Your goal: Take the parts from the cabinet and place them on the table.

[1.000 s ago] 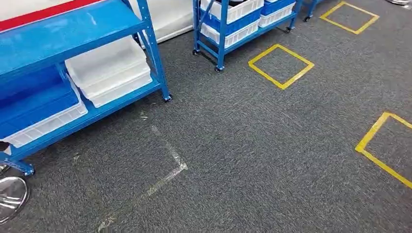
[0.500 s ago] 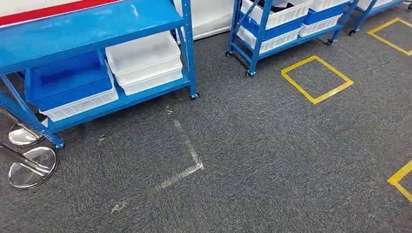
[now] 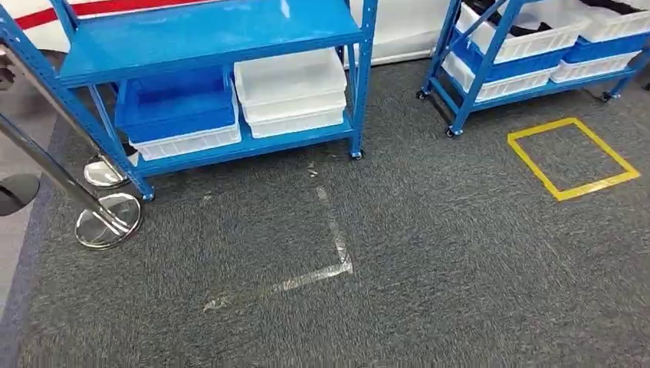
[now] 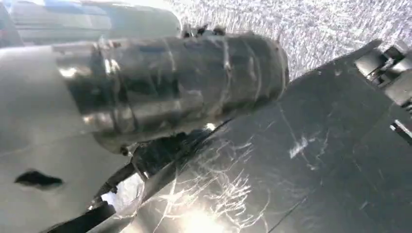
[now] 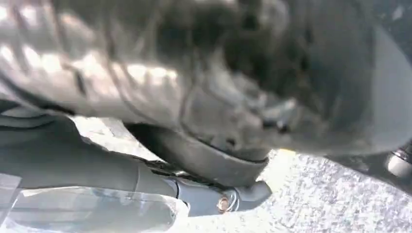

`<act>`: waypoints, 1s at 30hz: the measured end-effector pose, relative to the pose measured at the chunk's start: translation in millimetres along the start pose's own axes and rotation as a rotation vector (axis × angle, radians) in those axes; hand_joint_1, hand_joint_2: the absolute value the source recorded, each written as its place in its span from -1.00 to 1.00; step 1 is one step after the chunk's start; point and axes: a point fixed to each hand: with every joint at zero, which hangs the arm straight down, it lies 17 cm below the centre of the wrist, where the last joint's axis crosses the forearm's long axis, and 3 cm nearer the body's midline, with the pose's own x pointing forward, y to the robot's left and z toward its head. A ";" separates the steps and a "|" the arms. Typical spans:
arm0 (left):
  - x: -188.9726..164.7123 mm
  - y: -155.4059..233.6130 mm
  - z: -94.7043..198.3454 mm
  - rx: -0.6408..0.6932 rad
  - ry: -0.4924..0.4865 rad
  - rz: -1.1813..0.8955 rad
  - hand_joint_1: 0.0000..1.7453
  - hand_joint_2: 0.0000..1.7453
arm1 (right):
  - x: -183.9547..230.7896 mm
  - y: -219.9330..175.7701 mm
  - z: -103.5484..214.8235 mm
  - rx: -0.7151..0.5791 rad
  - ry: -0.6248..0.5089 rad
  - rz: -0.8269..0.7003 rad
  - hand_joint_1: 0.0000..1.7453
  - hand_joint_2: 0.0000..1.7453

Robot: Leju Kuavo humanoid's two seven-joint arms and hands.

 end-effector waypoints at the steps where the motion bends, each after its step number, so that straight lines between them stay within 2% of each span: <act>1: -1.1 -0.8 0.2 -0.001 0.001 -0.002 -1.00 -1.00 | 0.5 -0.1 0.1 0.001 -0.001 0.002 -1.00 -1.00; 7: 2.4 7.1 -1.3 0.019 -0.007 -0.008 -1.00 -1.00 | -4.2 2.0 -0.1 0.000 0.009 0.003 -1.00 -1.00; 8: 3.4 8.6 -1.5 0.026 -0.011 -0.007 -1.00 1.00 | -4.9 -0.4 -0.5 -0.013 0.013 -0.003 -1.00 -1.00; 10: 1.5 8.1 -1.3 0.031 -0.012 -0.006 -1.00 1.00 | -4.4 -3.5 -0.9 -0.027 0.015 -0.014 -1.00 -1.00; 11: -0.3 7.4 -1.2 0.032 -0.010 -0.006 -1.00 1.00 | -4.2 -4.7 -0.9 -0.032 0.017 -0.024 -1.00 1.00; 19: -9.7 2.2 0.0 0.036 0.008 -0.009 -1.00 1.00 | -0.7 -9.0 -1.4 -0.051 0.006 -0.064 -1.00 1.00; 20: -11.0 0.9 0.2 0.032 0.009 -0.012 -1.00 -1.00 | -2.2 -7.5 -1.5 -0.047 0.003 -0.071 -1.00 1.00; 21: -10.0 -2.2 0.8 0.023 0.006 -0.009 -1.00 -1.00 | -5.5 -3.8 -1.5 -0.036 0.005 -0.076 -1.00 1.00; 22: -9.7 -4.8 1.3 0.015 0.004 -0.004 -1.00 -1.00 | -10.5 -0.2 -1.8 -0.026 0.008 -0.080 -1.00 -1.00; 30: 8.8 -16.1 4.2 -0.038 -0.047 0.023 -1.00 -1.00 | -51.4 21.3 -2.5 0.027 0.039 -0.092 -1.00 -1.00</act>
